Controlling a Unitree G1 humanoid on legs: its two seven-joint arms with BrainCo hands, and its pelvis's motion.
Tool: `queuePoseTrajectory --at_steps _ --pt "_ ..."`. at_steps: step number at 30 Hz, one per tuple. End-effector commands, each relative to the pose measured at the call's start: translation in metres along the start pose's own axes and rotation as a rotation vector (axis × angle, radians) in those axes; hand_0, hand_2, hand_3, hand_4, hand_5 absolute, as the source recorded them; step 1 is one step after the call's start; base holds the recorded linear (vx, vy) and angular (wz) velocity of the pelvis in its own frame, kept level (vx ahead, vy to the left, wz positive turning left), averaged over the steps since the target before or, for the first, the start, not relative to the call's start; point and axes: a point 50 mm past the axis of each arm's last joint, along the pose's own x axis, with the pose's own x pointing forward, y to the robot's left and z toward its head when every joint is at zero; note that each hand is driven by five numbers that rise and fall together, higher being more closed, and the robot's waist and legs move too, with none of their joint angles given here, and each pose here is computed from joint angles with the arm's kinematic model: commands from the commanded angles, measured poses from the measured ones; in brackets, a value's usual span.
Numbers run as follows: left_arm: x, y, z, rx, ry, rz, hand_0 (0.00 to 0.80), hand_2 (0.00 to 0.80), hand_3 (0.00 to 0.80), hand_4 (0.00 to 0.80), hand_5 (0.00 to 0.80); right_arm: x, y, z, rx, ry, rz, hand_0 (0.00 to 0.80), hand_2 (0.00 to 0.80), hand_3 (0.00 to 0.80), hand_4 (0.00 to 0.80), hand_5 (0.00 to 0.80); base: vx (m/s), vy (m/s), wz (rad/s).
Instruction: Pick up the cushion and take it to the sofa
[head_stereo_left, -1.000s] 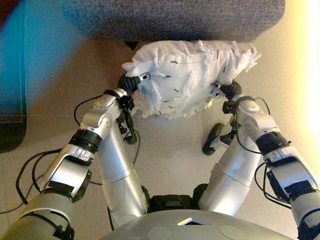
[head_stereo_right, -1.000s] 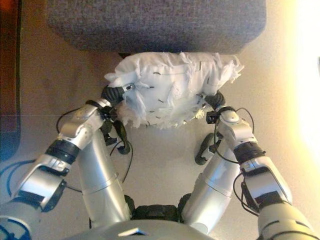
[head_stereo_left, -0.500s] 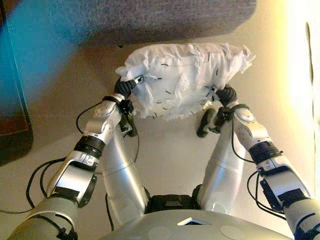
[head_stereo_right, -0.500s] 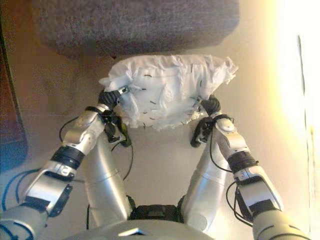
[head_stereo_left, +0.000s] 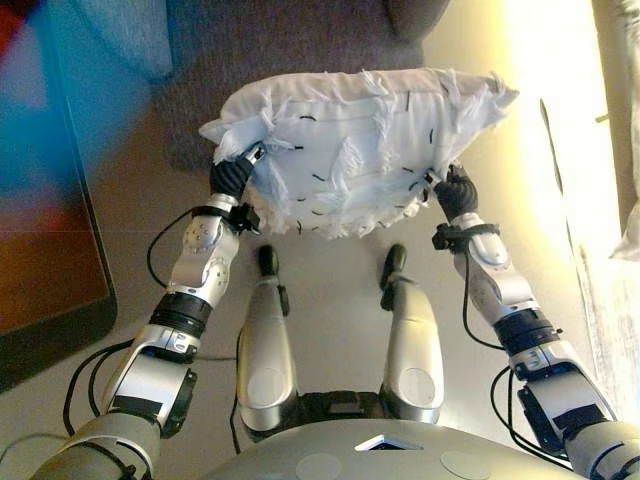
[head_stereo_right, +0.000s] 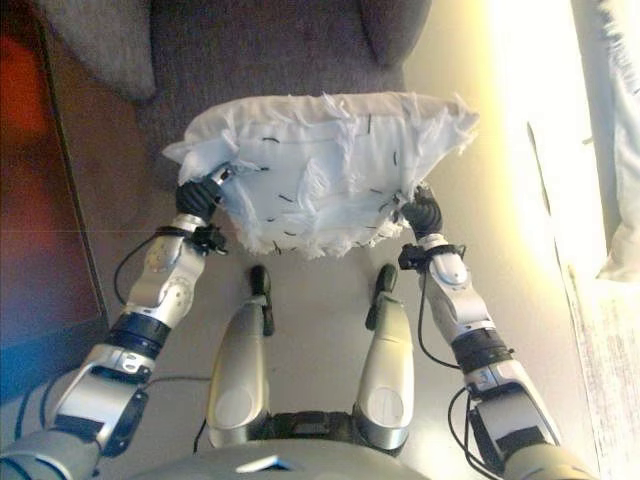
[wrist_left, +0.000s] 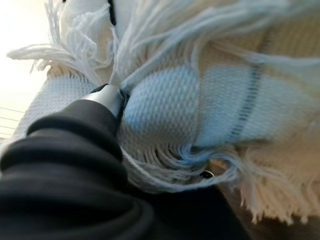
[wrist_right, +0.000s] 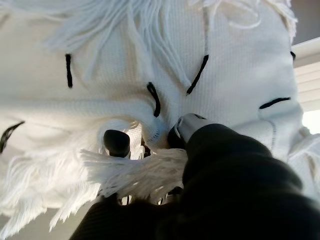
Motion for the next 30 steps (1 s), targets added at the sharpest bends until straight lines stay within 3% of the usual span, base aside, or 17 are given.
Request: queuePoseTrajectory --at_steps 1,10,21,30 --pt "-0.002 -0.019 0.011 -0.051 -0.093 -0.062 0.800 0.800 0.800 0.800 0.800 0.003 0.034 0.021 0.096 -0.109 0.124 0.800 0.800 0.800 0.800 0.800 0.127 -0.024 -0.39" --pt "-0.017 -0.014 -0.014 -0.030 0.047 -0.064 0.800 0.800 0.800 0.800 0.800 -0.034 0.010 -0.019 0.130 0.027 0.019 0.800 0.800 0.800 0.800 0.800 0.143 -0.002 -0.02" --pt "-0.018 0.013 -0.031 0.005 0.182 0.034 0.800 0.800 0.800 0.800 0.800 -0.038 0.010 -0.041 0.182 0.169 0.035 0.800 0.800 0.800 0.800 0.800 0.047 0.089 -0.17" --pt "-0.001 0.010 -0.027 0.036 0.183 -0.029 0.800 0.800 0.800 0.800 0.800 -0.040 -0.005 -0.059 0.229 0.213 -0.057 0.800 0.800 0.800 0.800 0.800 0.003 0.125 0.09"
